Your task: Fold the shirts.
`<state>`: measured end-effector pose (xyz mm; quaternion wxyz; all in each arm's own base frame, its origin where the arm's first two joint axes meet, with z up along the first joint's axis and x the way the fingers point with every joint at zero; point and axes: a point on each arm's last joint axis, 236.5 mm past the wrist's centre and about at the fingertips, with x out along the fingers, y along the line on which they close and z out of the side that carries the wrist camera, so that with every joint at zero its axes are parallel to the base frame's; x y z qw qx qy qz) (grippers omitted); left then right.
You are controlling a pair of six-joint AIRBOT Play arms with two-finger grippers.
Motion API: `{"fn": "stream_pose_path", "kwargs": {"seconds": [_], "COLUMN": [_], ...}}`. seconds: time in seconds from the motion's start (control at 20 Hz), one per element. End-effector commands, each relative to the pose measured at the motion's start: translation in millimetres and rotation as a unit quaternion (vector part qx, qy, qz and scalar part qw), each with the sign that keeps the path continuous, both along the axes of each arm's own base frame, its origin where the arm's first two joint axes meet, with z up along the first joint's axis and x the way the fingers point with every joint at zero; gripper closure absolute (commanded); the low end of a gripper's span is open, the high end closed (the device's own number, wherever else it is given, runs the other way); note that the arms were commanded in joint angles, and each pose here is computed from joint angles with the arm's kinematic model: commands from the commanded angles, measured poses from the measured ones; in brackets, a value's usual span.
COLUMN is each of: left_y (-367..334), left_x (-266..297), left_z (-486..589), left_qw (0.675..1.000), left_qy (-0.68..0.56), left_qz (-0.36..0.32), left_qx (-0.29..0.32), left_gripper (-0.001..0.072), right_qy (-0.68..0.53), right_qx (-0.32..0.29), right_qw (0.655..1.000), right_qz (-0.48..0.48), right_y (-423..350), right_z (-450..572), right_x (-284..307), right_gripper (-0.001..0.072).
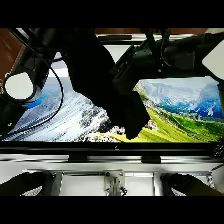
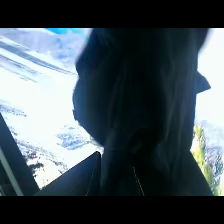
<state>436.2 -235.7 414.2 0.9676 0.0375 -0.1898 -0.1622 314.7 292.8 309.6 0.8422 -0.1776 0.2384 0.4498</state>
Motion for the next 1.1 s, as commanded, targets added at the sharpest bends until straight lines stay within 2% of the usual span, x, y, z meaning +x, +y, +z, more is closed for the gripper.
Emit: {"fn": "stream_pose_path", "kwargs": {"seconds": [0.0,0.1,0.15,0.2,0.4,0.6,0.65,0.7,0.9,0.95,1.05], "left_y": [9.6,10.5,10.7,10.9,12.3,15.3,15.9,16.5,23.8,20.7,8.1], "left_x": [0.9,0.9,0.6,0.5,-1.4,-6.1,-7.1,-7.6,-2.3,-1.8,-2.6], "left_z": [5.3,5.9,6.3,6.5,10.6,16.8,18.1,18.8,15.9,13.3,5.1], "left_qw": [1.0,1.0,1.0,1.0,1.0,1.0,0.999,0.999,0.999,1.0,1.0], "left_qy": [-0.006,-0.007,-0.007,-0.008,-0.011,-0.016,-0.017,-0.018,-0.015,-0.01,0.004], "left_qz": [0.015,0.017,0.016,0.017,0.017,0.016,0.016,0.017,0.024,0.017,-0.01], "left_qx": [-0.014,-0.015,-0.015,-0.015,-0.018,-0.021,-0.022,-0.022,-0.019,-0.013,0.004], "left_gripper": [0.0663,0.0662,0.0663,0.0663,0.0662,0.0663,0.0663,0.0662,0.0652,0.062,0.0605], "right_qy": [-0.016,-0.02,-0.02,-0.016,0.021,0.023,0.014,-0.001,-0.053,-0.067,-0.084], "right_qx": [0.011,0.011,0.011,0.012,0.032,0.019,0.022,0.031,0.065,0.068,0.08], "right_qw": [1.0,1.0,1.0,1.0,0.999,1.0,1.0,0.999,0.996,0.995,0.993], "right_qz": [-0.006,-0.009,-0.009,-0.01,0.005,-0.007,-0.012,-0.012,-0.005,-0.005,-0.008], "right_y": [1.3,0.6,0.8,1.5,17.7,21.3,22.3,24.5,28.6,27.4,25.5], "right_z": [7.6,8.5,8.6,7.2,-2.1,-18.1,-16.4,-10.2,18.9,25.9,37.8], "right_x": [5.5,7.5,7.4,7.8,4.0,22.1,28.4,32.3,35.8,35.9,35.5], "right_gripper": [0.0414,0.0413,0.0371,0.0296,0.0292,0.0296,0.0435,0.0643,0.0642,0.0642,0.0643]}}
